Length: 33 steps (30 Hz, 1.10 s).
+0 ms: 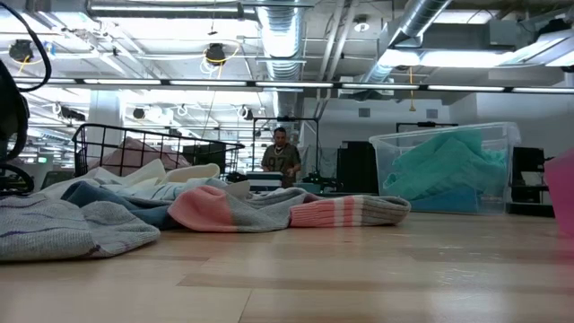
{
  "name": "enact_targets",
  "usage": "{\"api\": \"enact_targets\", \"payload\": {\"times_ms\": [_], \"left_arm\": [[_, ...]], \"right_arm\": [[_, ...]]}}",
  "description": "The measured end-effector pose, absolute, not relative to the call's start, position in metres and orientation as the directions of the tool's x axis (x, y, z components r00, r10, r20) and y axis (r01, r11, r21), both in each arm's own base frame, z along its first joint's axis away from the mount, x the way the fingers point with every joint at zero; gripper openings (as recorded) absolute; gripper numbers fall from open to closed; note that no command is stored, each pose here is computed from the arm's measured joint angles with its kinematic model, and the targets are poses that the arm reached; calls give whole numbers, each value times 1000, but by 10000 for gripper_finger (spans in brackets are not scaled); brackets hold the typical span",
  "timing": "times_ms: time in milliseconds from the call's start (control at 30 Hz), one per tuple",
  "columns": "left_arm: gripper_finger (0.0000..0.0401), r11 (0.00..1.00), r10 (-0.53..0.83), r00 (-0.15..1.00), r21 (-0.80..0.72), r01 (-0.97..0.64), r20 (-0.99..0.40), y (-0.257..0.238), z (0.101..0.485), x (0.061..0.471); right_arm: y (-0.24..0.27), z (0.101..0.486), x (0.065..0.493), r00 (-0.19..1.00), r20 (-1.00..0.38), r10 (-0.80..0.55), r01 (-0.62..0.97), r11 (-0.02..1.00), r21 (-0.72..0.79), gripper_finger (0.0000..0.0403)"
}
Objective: Pick & Place Cloths
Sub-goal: Put the blue polo shirt into the black wire basket
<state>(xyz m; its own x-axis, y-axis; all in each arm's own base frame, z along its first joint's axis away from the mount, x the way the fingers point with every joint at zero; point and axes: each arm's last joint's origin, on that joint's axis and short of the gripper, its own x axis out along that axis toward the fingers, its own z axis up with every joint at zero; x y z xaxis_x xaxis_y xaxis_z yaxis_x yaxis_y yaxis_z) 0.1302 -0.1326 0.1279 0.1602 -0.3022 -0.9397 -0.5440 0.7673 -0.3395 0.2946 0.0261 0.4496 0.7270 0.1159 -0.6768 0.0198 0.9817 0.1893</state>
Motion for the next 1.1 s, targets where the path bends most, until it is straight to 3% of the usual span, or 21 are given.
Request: {"api": "enact_targets", "payload": {"times_ms": [133, 300, 733, 1100], "left_arm": [[11, 752, -314, 187, -364, -550, -931, -133, 131, 131], [5, 712, -323, 220, -390, -584, -920, -130, 136, 134], [1, 473, -364, 596, -693, -544, -716, -99, 192, 136], [1, 334, -196, 825, -827, -453, -531, -76, 231, 138]], "right_arm": [[26, 450, 295, 727, -677, 116, 18, 982, 187, 291], [26, 450, 295, 730, -674, 116, 14, 983, 185, 291], [26, 450, 295, 733, -671, 116, 12, 983, 183, 291], [26, 450, 295, 733, -670, 116, 7, 984, 177, 291]]}}
